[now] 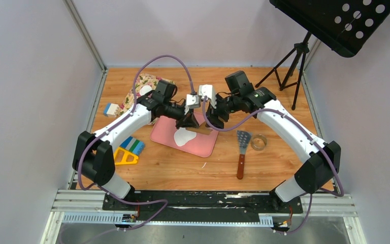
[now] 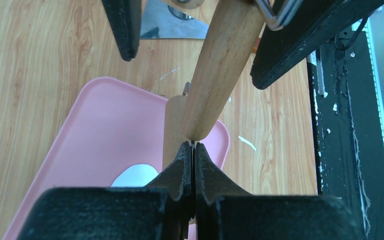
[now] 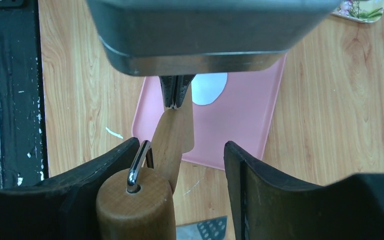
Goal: Roll out the dumpling wrappers from the dough
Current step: Flatten out the dough on the work surface.
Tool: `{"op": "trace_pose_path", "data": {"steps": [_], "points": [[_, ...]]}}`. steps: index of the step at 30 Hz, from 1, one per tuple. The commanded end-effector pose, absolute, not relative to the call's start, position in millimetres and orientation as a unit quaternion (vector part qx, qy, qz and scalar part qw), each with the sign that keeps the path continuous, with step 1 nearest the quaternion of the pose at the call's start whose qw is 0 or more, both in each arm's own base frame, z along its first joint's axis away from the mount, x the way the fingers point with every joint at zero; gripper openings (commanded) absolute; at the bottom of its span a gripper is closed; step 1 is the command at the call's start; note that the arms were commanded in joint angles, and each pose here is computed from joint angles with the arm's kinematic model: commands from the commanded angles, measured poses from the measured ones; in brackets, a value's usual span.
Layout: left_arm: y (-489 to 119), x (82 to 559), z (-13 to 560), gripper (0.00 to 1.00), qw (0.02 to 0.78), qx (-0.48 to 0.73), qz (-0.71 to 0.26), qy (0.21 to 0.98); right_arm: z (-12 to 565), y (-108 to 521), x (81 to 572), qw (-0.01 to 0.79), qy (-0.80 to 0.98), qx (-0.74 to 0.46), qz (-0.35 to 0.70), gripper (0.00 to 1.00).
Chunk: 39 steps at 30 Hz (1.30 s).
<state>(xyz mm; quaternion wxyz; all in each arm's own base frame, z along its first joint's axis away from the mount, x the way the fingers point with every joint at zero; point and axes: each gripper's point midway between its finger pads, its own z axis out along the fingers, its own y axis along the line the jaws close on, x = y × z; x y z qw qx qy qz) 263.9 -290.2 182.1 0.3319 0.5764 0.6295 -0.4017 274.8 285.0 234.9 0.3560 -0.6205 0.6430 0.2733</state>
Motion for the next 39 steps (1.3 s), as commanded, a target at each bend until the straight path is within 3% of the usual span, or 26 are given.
{"op": "trace_pose_path", "data": {"steps": [1,4,7,15,18,22,23,27,33,39], "points": [[-297.0,264.8,209.0,0.0,0.369,0.587,-0.407,0.594,248.2,288.2,269.1,0.363,0.62,-0.635,0.284,0.53],[-298.0,265.4,210.0,0.0,0.369,0.585,-0.41,0.595,245.7,291.2,273.5,0.355,0.629,-0.629,0.287,0.18],[-298.4,265.9,211.1,0.0,0.37,0.583,-0.41,0.596,240.2,290.7,277.7,0.345,0.638,-0.629,0.28,0.03],[-298.4,269.7,210.5,0.0,0.371,0.578,-0.405,0.603,241.6,283.3,279.1,0.345,0.639,-0.639,0.254,0.0],[-294.9,279.1,213.1,0.23,0.381,0.57,-0.391,0.614,243.0,278.6,280.6,0.351,0.636,-0.644,0.238,0.0],[-278.7,303.2,227.8,0.72,0.408,0.529,-0.394,0.632,241.6,275.7,284.7,0.357,0.637,-0.647,0.223,0.0],[-271.9,311.4,230.7,0.8,0.415,0.514,-0.393,0.639,239.9,276.4,285.9,0.359,0.637,-0.646,0.22,0.0],[-233.4,363.2,222.6,0.97,0.452,0.439,-0.336,0.7,229.7,286.3,291.4,0.375,0.626,-0.659,0.183,0.0],[-175.8,426.1,145.5,0.99,0.416,0.344,-0.172,0.824,216.8,322.1,302.9,0.405,0.597,-0.683,0.117,0.0],[-163.2,436.0,102.9,0.92,0.38,0.315,-0.141,0.858,198.0,358.4,303.7,0.403,0.552,-0.728,0.056,0.0]]}}
